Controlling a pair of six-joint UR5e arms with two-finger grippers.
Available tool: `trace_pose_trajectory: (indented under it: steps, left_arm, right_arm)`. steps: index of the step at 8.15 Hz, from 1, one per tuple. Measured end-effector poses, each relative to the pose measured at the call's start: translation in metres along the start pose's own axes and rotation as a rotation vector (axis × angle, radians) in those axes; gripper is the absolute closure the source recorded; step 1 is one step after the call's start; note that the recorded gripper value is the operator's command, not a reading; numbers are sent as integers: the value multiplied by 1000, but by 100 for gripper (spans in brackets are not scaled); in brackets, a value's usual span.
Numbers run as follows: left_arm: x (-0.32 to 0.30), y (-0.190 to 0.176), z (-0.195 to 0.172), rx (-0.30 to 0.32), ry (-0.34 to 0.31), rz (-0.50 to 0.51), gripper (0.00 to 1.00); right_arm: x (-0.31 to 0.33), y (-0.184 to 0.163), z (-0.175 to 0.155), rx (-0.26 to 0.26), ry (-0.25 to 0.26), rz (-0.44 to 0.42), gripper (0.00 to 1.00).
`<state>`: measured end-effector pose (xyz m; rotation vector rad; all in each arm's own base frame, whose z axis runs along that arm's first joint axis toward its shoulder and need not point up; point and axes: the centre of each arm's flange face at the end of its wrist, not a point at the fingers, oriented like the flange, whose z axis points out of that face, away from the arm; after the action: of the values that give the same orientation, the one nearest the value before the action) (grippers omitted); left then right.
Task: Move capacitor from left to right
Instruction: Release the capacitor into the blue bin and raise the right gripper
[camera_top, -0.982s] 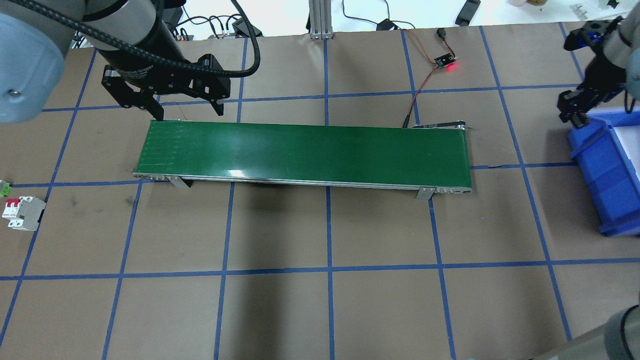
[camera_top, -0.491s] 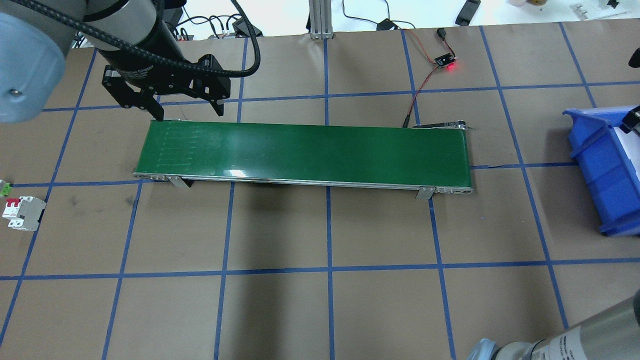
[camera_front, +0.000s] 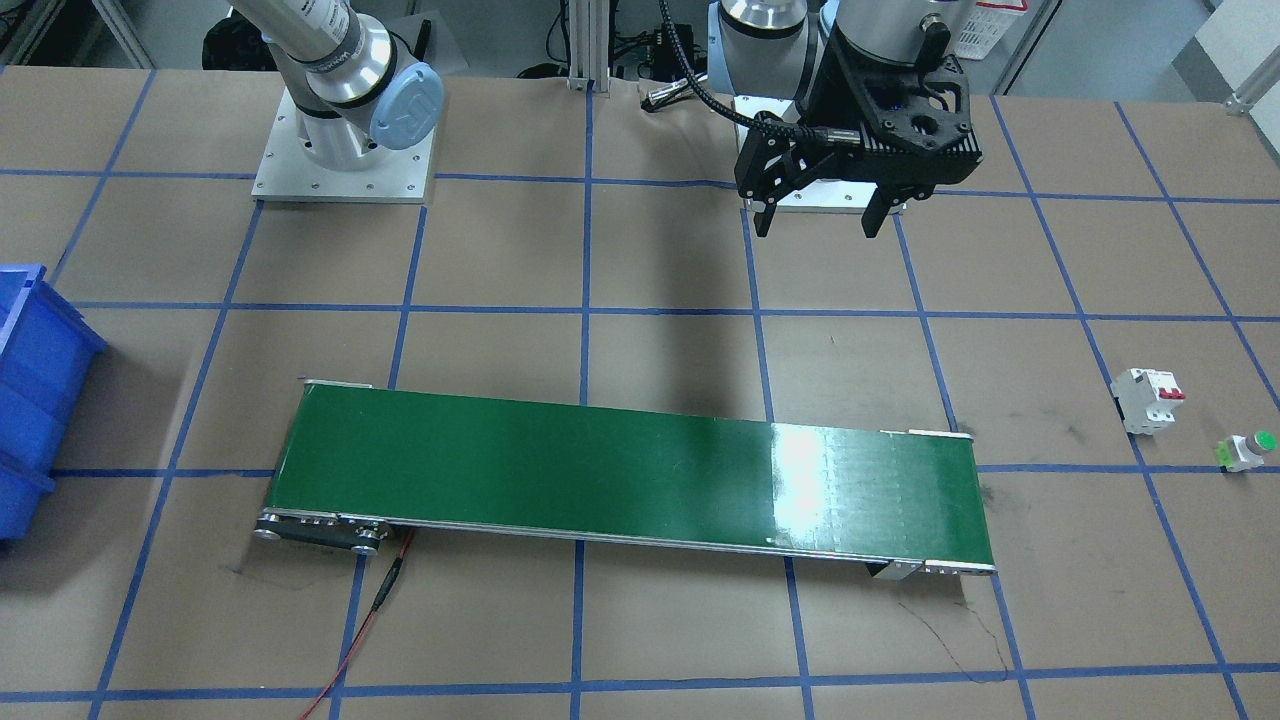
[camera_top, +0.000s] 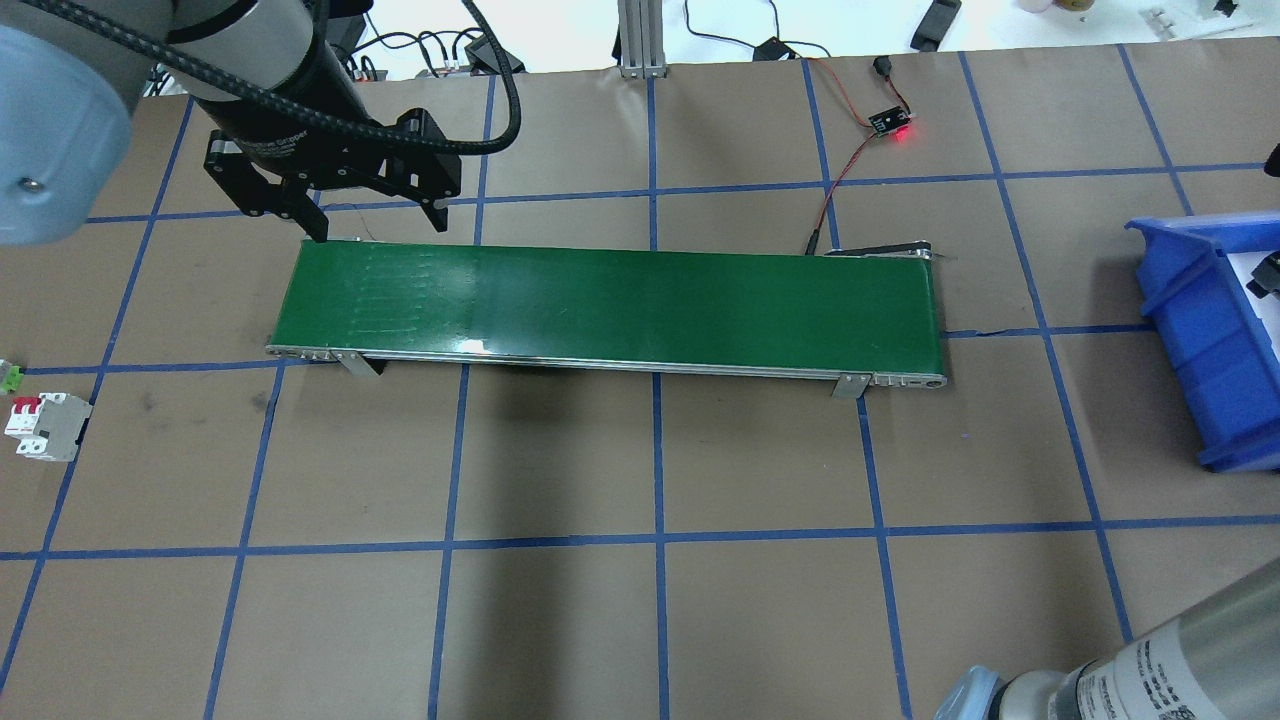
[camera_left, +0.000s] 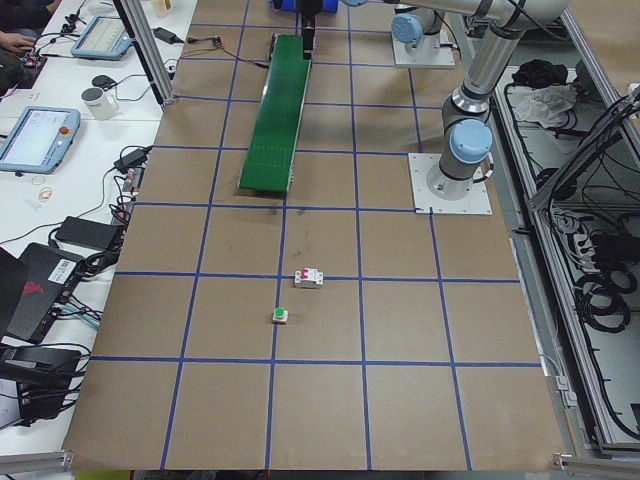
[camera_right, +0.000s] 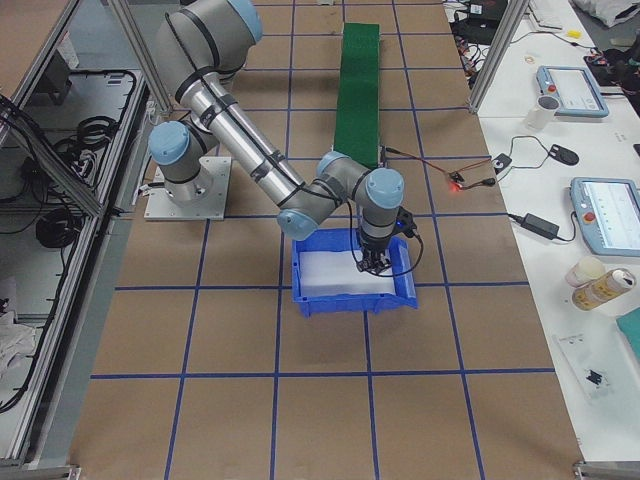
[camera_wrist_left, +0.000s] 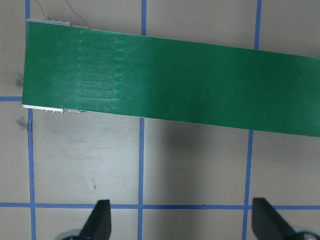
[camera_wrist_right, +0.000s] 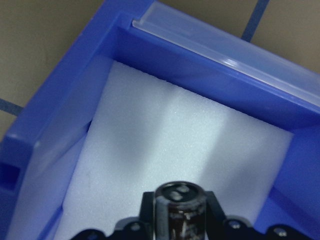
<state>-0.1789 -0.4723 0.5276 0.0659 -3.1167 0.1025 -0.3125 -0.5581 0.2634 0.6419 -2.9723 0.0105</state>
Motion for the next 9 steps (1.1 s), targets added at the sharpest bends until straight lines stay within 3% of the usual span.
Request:
trace_pose_trajectory:
  steps: [2,5,7,9]
  left_arm:
    - [0,0,0,0,0,-1,0]
    - [0,0,1,-1,1,-1,0]
    - [0,-1,1,-2,1,-1,0]
    - [0,-1,1,-3,1,-1,0]
  right_arm:
    - [-3,3,-26,13,4,29,0]
    - [-64,-22,-135,23,-38,156,0]
    - [-156,-62,-200,29,-46,237,0]
    - [-276,-100,-246,30,-60,332,0]
